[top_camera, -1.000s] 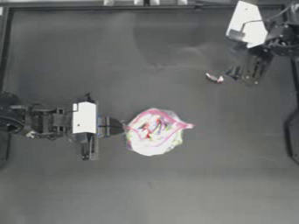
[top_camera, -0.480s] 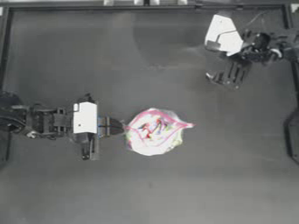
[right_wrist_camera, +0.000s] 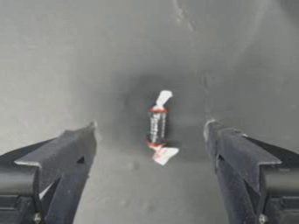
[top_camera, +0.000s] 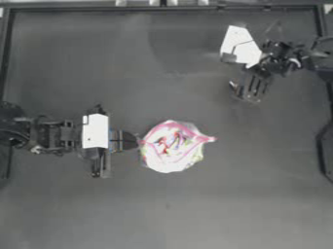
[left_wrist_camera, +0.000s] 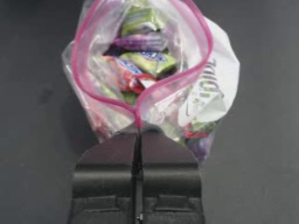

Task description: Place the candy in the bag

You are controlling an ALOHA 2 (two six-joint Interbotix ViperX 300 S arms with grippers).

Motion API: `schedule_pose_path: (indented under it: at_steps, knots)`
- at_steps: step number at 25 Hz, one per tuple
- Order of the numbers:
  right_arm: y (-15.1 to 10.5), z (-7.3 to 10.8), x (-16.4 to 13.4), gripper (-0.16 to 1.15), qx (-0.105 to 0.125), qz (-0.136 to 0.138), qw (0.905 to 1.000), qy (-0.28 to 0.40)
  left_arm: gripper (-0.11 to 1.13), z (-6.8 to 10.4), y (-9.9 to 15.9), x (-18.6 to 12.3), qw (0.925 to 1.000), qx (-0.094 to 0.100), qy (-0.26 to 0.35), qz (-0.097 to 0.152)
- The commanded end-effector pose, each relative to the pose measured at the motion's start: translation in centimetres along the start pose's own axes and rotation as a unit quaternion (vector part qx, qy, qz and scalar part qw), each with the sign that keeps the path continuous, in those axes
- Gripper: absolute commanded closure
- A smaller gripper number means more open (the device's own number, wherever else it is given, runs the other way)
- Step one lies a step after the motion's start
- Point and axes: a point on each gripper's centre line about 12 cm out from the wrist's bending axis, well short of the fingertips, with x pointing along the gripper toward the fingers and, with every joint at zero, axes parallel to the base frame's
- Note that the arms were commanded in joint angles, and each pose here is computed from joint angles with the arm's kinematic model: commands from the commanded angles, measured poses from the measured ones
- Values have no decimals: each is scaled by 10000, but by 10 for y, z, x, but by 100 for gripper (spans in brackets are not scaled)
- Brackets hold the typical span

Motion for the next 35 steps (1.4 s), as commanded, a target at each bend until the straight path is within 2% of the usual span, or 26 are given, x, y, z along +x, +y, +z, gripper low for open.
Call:
schedule_pose_path:
  at_steps: [1, 12, 26, 29, 35]
  knots:
    - [-1, 6, 1, -1, -15, -9, 10000, -61, 97, 12, 1, 0, 9998, -6, -213, 25]
    - [-1, 7, 13, -1, -118, 32, 9999, 103, 97, 11, 1, 1, 9998, -6, -213, 26]
    - [-5, 6, 24, 2, -75, 130, 9995, 276, 97, 11, 1, 1, 9998, -5, -205, 25]
    - [-4, 4, 26, 13, -88, 168, 9993, 321, 97, 11, 1, 1, 9998, -5, -198, 25]
    - [-7, -2, 33, 48, -58, 183, 9987, 473, 97, 9, 1, 2, 9998, -12, -175, 22]
